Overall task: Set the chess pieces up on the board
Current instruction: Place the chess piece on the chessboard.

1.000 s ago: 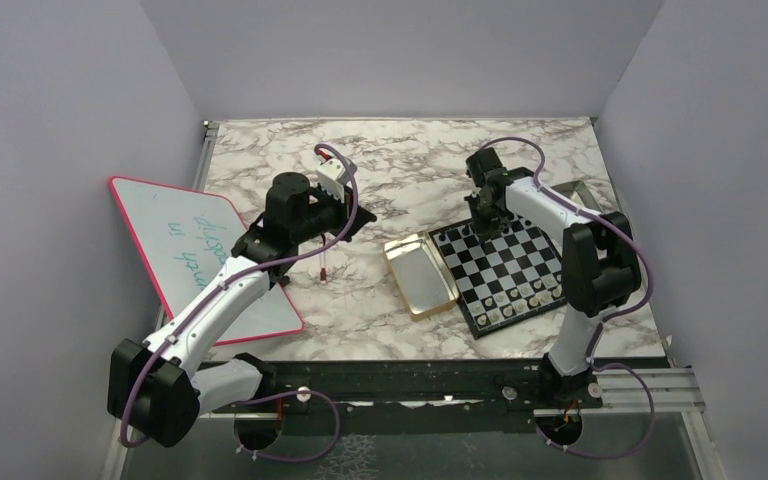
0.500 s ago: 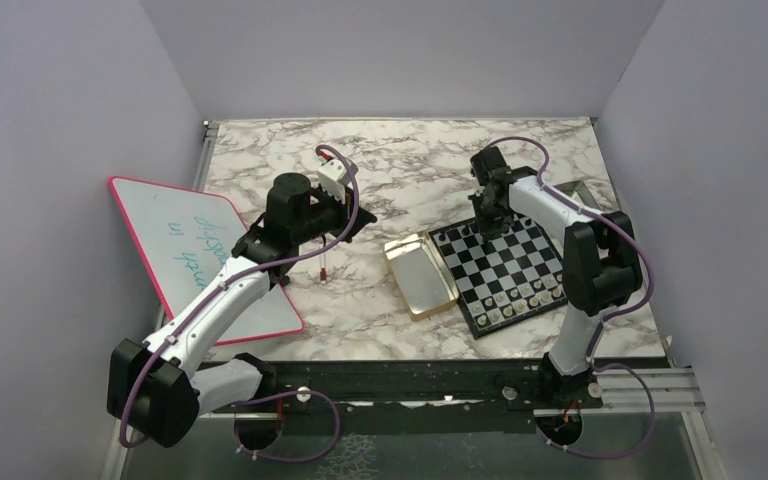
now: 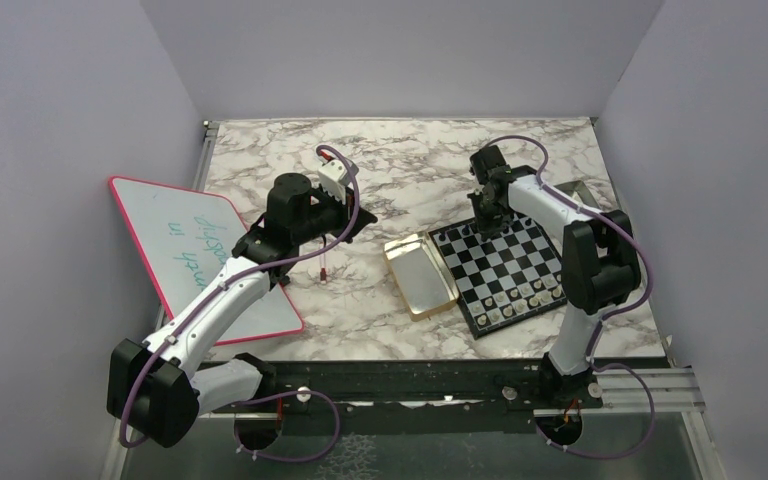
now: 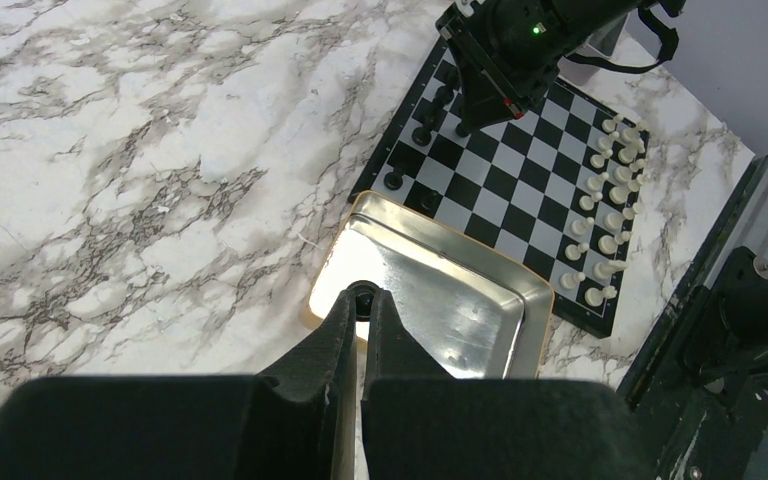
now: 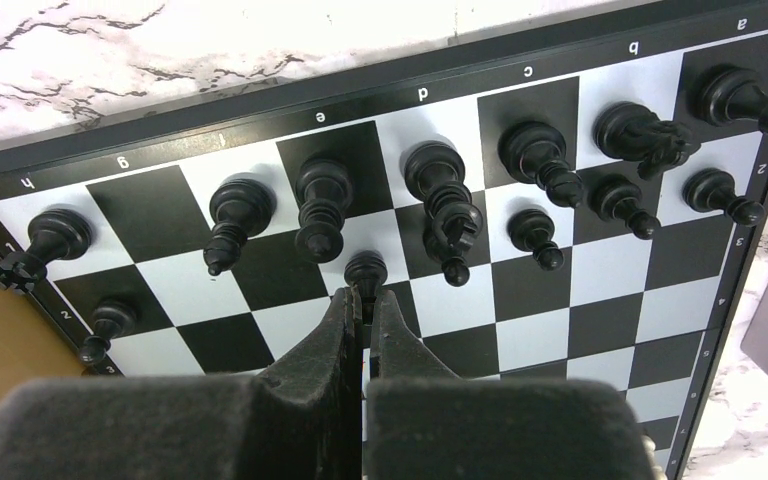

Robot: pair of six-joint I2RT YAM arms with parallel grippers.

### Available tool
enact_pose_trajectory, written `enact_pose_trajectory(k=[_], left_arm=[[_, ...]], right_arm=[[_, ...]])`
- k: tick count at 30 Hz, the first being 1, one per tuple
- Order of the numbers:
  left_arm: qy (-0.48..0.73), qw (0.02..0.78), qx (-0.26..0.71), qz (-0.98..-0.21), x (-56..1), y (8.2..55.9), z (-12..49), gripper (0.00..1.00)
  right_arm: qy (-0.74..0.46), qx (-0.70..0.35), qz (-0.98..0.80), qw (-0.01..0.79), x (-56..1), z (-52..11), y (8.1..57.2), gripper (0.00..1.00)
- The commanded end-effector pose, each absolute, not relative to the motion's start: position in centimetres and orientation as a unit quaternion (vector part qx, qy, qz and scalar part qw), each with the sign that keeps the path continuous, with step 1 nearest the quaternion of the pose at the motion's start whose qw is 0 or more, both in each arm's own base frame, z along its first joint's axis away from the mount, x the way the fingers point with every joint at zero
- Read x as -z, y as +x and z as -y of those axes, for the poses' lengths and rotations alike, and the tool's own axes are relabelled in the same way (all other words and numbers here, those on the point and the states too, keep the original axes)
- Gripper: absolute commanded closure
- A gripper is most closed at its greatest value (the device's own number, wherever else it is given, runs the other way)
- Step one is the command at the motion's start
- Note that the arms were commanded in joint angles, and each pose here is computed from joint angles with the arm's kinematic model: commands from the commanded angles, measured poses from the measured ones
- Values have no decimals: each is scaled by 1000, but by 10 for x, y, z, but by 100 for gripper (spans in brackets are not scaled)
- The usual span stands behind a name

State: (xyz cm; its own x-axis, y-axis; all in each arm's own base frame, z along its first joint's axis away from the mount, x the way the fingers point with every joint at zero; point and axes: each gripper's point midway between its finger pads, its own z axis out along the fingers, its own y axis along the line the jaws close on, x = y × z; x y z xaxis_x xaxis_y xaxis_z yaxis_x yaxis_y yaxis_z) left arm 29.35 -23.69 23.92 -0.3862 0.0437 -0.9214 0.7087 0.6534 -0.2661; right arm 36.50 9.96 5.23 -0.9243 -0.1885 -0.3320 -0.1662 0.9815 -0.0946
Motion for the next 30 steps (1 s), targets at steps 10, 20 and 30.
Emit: enact_pose_trajectory(k=[10, 20, 30], left_arm=[[251, 504, 328, -758, -242, 290, 235, 100], [252, 504, 328, -758, -242, 290, 234, 100], [252, 504, 328, -758, -241, 290, 235, 100]], right_arm=[[-91, 18, -983, 159, -40, -104, 367, 93], [-83, 15, -983, 164, -39, -105, 369, 79], [-79, 9, -982, 169, -39, -107, 370, 80]])
